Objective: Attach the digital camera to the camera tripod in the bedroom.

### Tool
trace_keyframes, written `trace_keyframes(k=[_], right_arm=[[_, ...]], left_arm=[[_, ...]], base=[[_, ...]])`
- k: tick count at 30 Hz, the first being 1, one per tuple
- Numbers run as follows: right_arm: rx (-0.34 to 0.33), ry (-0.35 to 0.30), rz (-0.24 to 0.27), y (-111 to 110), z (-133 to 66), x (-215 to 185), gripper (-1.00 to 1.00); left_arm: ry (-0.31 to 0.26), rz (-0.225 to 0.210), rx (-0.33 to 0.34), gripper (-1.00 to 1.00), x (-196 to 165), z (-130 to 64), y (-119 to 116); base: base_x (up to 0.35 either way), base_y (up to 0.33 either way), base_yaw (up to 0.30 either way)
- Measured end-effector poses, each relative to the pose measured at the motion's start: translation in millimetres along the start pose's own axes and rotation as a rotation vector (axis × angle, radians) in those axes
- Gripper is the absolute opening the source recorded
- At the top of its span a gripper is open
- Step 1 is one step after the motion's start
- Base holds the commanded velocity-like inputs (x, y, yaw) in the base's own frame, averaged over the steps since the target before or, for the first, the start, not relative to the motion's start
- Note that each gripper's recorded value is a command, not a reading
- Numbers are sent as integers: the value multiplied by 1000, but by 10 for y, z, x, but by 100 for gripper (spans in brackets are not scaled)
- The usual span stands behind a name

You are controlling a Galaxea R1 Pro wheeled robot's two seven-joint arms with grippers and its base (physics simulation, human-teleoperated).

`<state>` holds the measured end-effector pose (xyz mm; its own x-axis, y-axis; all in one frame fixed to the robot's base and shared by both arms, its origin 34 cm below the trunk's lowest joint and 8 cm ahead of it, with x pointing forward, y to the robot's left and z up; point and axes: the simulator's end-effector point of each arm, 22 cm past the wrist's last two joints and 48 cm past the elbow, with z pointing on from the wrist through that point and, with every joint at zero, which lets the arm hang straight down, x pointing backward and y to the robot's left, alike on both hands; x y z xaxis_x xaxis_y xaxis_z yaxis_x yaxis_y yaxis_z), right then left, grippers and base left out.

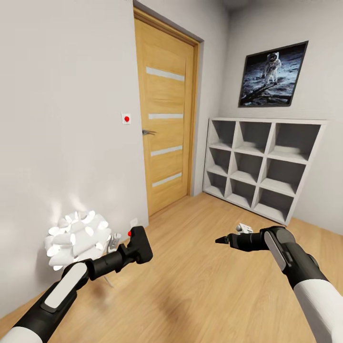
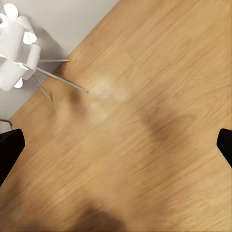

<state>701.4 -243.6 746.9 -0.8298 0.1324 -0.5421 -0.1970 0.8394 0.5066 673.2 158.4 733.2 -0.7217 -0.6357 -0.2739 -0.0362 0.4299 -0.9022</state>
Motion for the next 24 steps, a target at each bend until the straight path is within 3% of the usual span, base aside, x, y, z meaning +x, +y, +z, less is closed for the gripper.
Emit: trace_keyframes(k=[24], right_arm=[[1,1,1,213,-283,-300,100]], left_arm=[[1,-2,-8,-100,-172,-121,-385]], base=[[0,0,0]])
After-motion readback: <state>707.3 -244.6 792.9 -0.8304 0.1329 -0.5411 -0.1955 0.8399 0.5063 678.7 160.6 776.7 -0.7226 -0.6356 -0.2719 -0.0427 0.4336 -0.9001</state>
